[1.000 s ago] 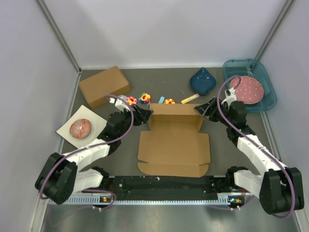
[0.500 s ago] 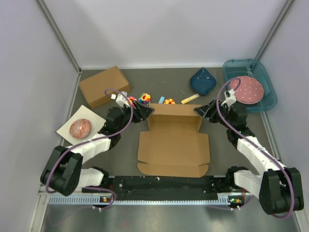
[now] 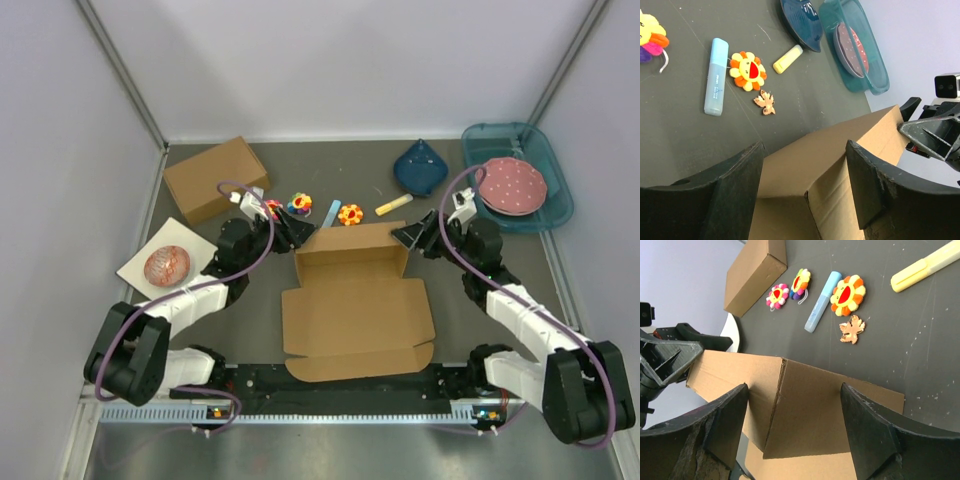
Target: Fold the paper box
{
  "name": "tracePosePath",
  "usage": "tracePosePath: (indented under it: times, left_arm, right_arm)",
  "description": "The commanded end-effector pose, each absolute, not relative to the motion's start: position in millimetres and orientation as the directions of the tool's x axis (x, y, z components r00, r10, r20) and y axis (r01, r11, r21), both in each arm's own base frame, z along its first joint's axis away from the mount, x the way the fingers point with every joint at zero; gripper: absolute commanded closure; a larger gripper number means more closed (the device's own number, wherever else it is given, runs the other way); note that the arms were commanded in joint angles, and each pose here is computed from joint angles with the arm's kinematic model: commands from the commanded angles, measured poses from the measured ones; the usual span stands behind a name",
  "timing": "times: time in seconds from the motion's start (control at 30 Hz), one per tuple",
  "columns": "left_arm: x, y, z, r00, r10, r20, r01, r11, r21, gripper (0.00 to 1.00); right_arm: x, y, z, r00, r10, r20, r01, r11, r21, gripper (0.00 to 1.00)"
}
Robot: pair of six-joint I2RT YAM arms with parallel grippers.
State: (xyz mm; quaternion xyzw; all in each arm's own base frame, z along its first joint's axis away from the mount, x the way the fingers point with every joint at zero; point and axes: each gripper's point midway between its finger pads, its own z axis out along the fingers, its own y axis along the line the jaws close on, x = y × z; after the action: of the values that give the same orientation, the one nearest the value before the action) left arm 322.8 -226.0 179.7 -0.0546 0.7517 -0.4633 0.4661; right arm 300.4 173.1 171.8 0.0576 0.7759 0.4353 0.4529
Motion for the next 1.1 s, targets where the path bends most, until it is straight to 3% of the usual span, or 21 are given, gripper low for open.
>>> tracePosePath:
  times: [0.0, 0.23, 0.53, 1.07]
  left_arm:
    - [326.6, -230.0, 191.3, -0.544, -0.496, -0.677, 0.400, 0.556, -0.728, 0.29]
    - [327.0, -229.5, 186.9, -0.541, -0.483, -0.689, 0.406, 0.568, -0.716, 0.30]
    - [328.3, -229.1, 183.2, -0.542, -0.479, -0.691, 0.401, 0.576, -0.713, 0.30]
    - [332.7, -219.9, 208.2, -0.484, -0.513, -0.709, 0.403, 0.589, -0.701, 0.26]
  right_arm:
    - [299.9, 166.3, 177.3, -0.579, 0.470, -0.666, -0.287, 0.648, 0.706, 0.25]
    - [317.2, 147.3, 217.5, -0.513, 0.521, -0.683, -0.317, 0.624, 0.714, 0.23]
    - [319.6, 175.9, 241.6, -0.540, 0.496, -0.680, -0.508, 0.453, 0.733, 0.29]
    - [307.9, 160.7, 157.2, -0.616, 0.459, -0.640, -0.340, 0.578, 0.742, 0.46]
